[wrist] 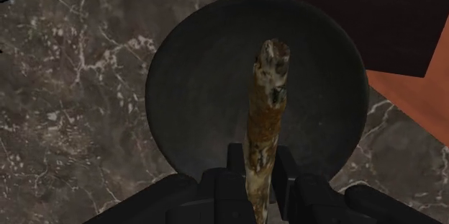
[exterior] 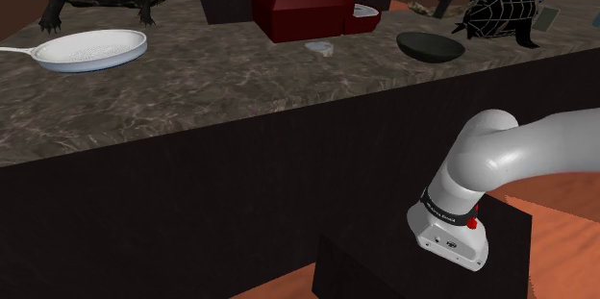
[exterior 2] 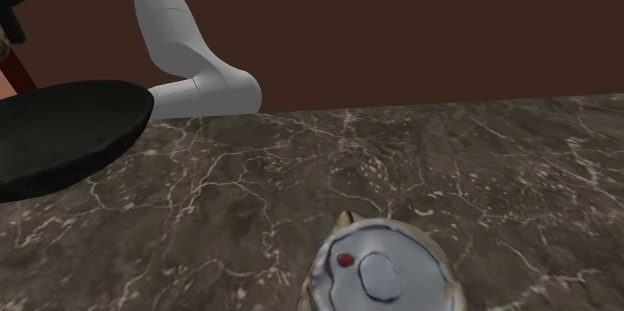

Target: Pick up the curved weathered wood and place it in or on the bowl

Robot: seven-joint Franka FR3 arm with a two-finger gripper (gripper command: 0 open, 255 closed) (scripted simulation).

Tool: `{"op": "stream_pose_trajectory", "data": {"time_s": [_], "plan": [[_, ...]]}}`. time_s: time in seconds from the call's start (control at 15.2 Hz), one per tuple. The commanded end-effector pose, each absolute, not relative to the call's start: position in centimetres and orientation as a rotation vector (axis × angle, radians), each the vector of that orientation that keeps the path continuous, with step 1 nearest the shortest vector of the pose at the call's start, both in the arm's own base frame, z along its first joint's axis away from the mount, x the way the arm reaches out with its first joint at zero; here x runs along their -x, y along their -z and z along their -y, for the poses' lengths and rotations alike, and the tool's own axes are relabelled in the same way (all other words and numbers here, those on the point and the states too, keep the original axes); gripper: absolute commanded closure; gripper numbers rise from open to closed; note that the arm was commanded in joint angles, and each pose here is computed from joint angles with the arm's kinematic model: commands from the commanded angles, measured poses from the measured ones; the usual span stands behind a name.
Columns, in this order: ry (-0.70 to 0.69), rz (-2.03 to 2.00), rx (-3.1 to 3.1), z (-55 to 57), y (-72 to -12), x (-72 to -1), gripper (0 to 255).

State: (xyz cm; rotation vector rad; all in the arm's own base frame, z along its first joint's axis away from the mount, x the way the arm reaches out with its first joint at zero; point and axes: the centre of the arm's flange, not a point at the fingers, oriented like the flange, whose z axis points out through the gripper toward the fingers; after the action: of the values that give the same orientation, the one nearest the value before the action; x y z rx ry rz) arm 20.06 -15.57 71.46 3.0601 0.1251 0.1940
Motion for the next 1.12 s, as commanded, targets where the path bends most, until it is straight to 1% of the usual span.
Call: {"op": "stream_pose_trajectory", "data": {"time_s": [0.0,0.59,1.06], "plan": [[-0.193,-0.127,-3.060,16.1,-70.5,-19.8,255],[-0.193,-0.127,-3.060,16.1,-65.8,-19.8,255],[-0.193,-0.127,-3.060,16.1,-65.5,-19.8,255]]}}
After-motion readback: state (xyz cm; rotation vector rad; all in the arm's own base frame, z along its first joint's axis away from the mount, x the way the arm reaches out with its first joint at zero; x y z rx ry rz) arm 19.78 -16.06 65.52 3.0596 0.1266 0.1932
